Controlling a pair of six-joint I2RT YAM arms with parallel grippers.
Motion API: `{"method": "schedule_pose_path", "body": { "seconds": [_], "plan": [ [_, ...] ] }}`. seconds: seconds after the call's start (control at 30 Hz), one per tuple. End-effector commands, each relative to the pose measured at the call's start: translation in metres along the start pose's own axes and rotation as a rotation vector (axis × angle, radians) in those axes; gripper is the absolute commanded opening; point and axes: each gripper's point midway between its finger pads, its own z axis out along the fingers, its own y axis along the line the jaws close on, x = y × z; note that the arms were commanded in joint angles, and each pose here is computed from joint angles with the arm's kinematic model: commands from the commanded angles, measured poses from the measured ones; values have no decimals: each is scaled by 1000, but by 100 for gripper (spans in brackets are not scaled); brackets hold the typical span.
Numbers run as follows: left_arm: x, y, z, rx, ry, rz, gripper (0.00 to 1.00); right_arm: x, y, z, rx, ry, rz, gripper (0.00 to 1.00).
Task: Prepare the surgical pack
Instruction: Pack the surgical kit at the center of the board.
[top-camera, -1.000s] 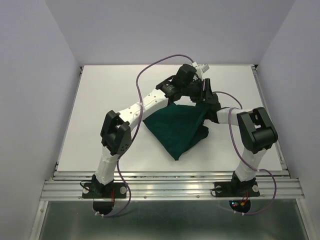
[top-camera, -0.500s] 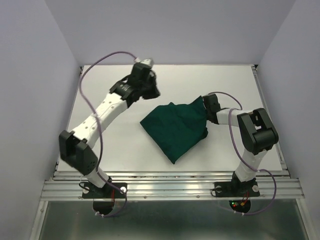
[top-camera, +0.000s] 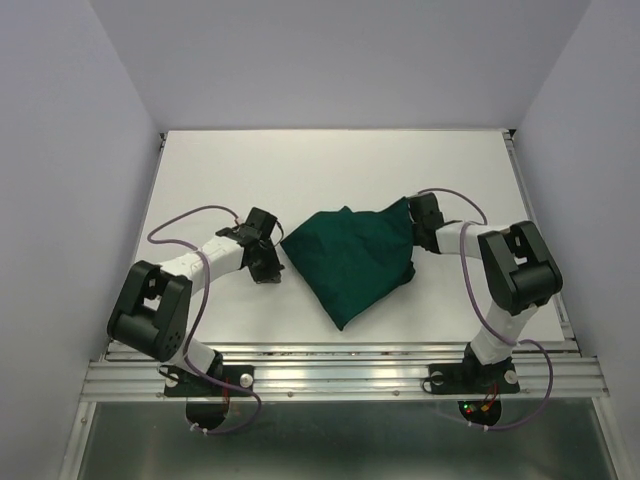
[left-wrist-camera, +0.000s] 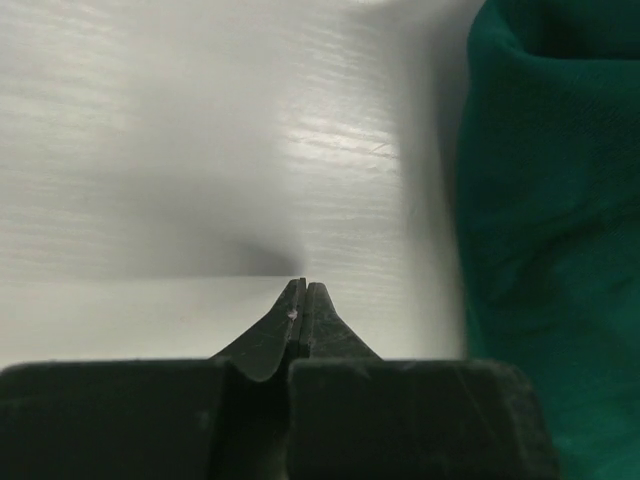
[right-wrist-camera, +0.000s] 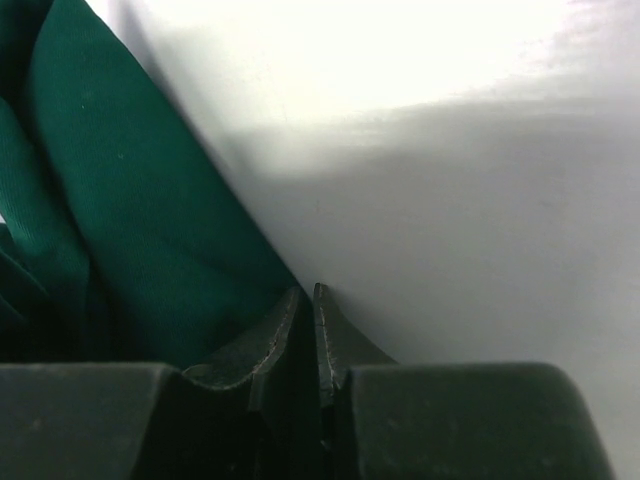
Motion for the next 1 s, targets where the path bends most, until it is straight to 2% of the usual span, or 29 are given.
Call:
{"method": "schedule_pose_path", "body": {
  "seconds": [0.0,0.1,0.23,0.43,0.57,0.63,0.67,0.73,0.8,0.9,0.97],
  "plan": [
    [-7,-45,12,171,1,2,0,23,-13,-6,37,52,-7,16],
    [6,-69,21,251,76,47,0,33,-10,-6,16,73,6,16],
    [-2,-89,26,276,71,88,0,45,-3,-1,8,79,11,16],
    [-61,-114,7,263,-51,119,0,82,42,18,-57,140,-50,16],
    [-89,-122,-3,256,-93,118,0,79,46,24,-12,124,-67,17],
    [-94,-114,-4,236,-101,108,0,62,28,14,74,60,-77,21],
    [-96,-112,-7,238,-108,108,0,57,17,7,111,51,-65,28],
    [-97,-101,-6,225,-109,95,0,42,4,-11,123,9,-51,37],
    [-100,-96,-8,231,-112,90,0,16,-21,-32,149,-47,11,50],
    [-103,-87,-9,226,-115,81,0,-5,-45,-62,172,-92,35,60],
    [-104,-84,-10,221,-118,81,0,-13,-38,-74,154,-117,-9,66]
  ]
}}
